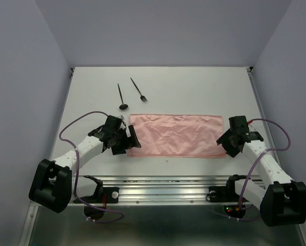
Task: Fold the napkin into a case and place the utensils inside
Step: Fold the rectangle-folded napkin, then smooth out the rectangle-folded napkin at the center of the board.
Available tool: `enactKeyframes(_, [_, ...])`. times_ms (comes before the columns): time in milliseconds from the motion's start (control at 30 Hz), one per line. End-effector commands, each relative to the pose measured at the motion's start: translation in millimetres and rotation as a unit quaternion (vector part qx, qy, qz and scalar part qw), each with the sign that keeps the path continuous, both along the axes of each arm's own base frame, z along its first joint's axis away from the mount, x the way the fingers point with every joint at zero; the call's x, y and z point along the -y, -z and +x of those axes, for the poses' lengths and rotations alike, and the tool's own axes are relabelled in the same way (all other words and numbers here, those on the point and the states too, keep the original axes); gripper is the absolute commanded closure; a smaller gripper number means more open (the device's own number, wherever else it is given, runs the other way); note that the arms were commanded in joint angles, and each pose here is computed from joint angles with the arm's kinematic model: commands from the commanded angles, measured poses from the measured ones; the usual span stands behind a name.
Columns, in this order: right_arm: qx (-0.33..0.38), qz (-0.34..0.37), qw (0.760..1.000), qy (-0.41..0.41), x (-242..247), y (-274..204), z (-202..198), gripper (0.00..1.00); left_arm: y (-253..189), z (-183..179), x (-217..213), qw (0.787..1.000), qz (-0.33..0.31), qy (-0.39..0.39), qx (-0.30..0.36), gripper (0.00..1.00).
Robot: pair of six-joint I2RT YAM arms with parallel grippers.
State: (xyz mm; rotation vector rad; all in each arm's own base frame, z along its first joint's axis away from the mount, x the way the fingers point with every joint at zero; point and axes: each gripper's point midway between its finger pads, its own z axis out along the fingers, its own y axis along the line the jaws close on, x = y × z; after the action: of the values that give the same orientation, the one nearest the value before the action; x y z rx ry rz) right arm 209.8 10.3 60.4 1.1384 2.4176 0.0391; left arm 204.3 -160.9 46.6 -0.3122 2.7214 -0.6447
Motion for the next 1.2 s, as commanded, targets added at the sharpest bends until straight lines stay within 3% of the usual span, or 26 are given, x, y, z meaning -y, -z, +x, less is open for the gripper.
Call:
enactKeyframes(0, [0.002,-0.002,1.0,-0.002,1,-4,7,0.38,-28,17,1,0.999,0.011,0.006,0.035,0.01])
enactKeyframes(133, [0.012,-0.002,1.0,-0.004,1,-8,10,0.37,-35,31,2,0.998,0.018,0.003,0.052,0.02])
enactKeyframes(400, [0.04,-0.009,0.999,0.009,5,-22,13,0.43,-45,53,16,0.997,0.015,0.019,0.076,0.18])
enactKeyframes(633, [0.024,-0.006,1.0,0.006,4,-12,11,0.55,-8,37,-4,0.997,0.071,-0.008,0.022,0.19])
enactKeyframes(867, [0.005,-0.009,1.0,-0.012,2,5,24,0.57,15,18,-14,0.996,0.084,-0.024,-0.011,0.33])
enactKeyframes(1167, [-0.056,0.0,0.998,-0.024,-3,38,14,0.57,33,12,-17,0.994,0.102,-0.028,-0.038,0.34])
